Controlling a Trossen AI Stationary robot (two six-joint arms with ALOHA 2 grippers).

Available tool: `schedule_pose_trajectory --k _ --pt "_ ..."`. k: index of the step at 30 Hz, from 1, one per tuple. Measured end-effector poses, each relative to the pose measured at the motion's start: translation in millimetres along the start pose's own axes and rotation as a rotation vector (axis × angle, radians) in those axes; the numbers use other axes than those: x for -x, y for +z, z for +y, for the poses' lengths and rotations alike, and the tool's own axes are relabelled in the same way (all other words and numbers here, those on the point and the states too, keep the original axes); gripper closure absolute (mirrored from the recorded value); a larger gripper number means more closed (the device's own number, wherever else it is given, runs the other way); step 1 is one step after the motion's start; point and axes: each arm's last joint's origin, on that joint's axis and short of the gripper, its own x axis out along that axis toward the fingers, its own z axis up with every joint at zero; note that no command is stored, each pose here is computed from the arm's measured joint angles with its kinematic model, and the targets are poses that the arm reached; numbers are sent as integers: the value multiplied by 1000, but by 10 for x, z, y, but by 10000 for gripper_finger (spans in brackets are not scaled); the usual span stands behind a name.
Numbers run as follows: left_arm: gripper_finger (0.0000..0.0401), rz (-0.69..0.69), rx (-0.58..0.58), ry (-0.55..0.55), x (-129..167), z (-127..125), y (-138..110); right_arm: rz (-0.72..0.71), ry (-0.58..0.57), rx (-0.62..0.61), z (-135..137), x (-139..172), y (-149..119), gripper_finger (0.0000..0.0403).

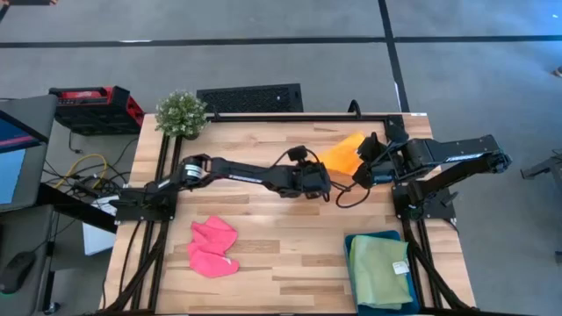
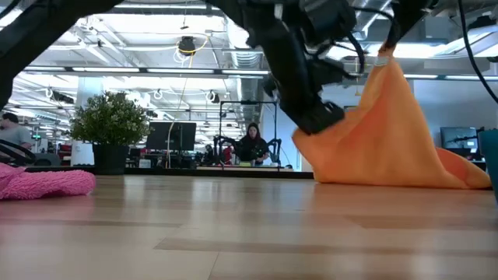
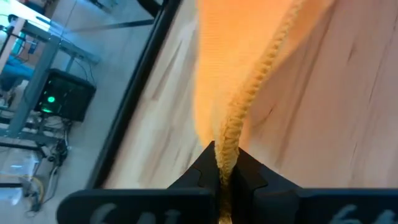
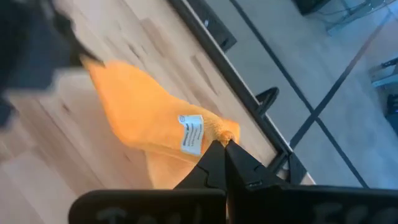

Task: Fold microfiber towels
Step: Fold the orange microfiber towel

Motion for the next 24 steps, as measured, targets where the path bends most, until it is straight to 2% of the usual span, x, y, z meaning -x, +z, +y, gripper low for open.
schedule_pose_trajectory --k 6,15,20,24 --pt "401 42 -24 1 358 354 58 57 25 73 -14 2 -41 395" --pt "401 29 52 41 886 1209 148 7 57 109 -79 114 43 395" --pt "401 -7 35 27 1134 1655 150 -59 17 127 -127 173 103 395" --pt "401 -73 34 -10 1377 1965 146 -125 -40 83 -191 219 175 395"
